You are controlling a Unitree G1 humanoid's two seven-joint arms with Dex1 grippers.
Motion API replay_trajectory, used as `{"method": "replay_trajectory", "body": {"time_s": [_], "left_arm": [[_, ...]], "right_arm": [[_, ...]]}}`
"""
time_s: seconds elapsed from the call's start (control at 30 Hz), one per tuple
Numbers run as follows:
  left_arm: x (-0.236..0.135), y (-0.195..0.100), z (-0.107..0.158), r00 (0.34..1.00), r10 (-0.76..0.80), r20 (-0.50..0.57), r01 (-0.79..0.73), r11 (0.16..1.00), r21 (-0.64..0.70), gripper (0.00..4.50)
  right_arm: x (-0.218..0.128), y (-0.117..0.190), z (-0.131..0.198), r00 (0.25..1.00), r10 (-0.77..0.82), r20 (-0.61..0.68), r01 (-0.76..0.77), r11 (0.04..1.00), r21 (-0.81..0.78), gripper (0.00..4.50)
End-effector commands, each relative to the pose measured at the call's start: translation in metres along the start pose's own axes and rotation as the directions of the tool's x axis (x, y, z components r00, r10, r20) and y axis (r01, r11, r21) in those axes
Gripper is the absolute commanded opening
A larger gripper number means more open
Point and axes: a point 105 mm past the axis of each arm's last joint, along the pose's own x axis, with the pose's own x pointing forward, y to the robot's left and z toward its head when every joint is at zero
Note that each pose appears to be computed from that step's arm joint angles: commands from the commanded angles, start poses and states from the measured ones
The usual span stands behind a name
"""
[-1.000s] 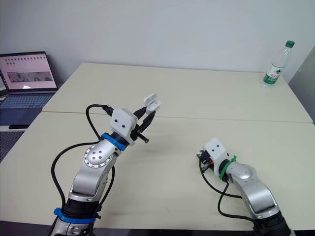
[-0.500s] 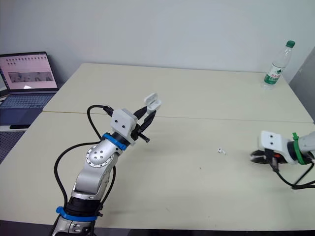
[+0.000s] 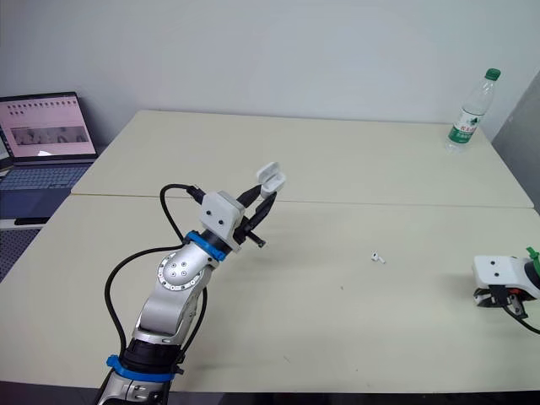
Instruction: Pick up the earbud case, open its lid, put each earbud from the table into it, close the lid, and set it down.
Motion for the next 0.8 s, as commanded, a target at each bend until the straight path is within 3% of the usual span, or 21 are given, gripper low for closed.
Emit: {"method": "replay_trajectory", "body": {"time_s": [0.03,0.2,0.8], "left_arm": [[0.001,0.006,0.013,0.999,0.019,0.051,-0.02,0.999,0.031,0.75],[0.002,0.008,0.012,0.999,0.014,0.046,-0.016,0.999,0.038,0.75],[-0.002,0.005,0.008,0.999,0.006,0.033,-0.007,1.0,0.03,0.75]], "right_arm": [[-0.004,-0.003,-0.006,0.999,-0.036,-0.028,0.036,0.999,0.006,0.45],[0.001,-0.002,-0.012,0.998,-0.05,-0.038,0.051,0.998,0.028,2.14],[0.005,0.001,-0.013,0.999,-0.032,-0.033,0.034,0.998,0.052,2.14]]}}
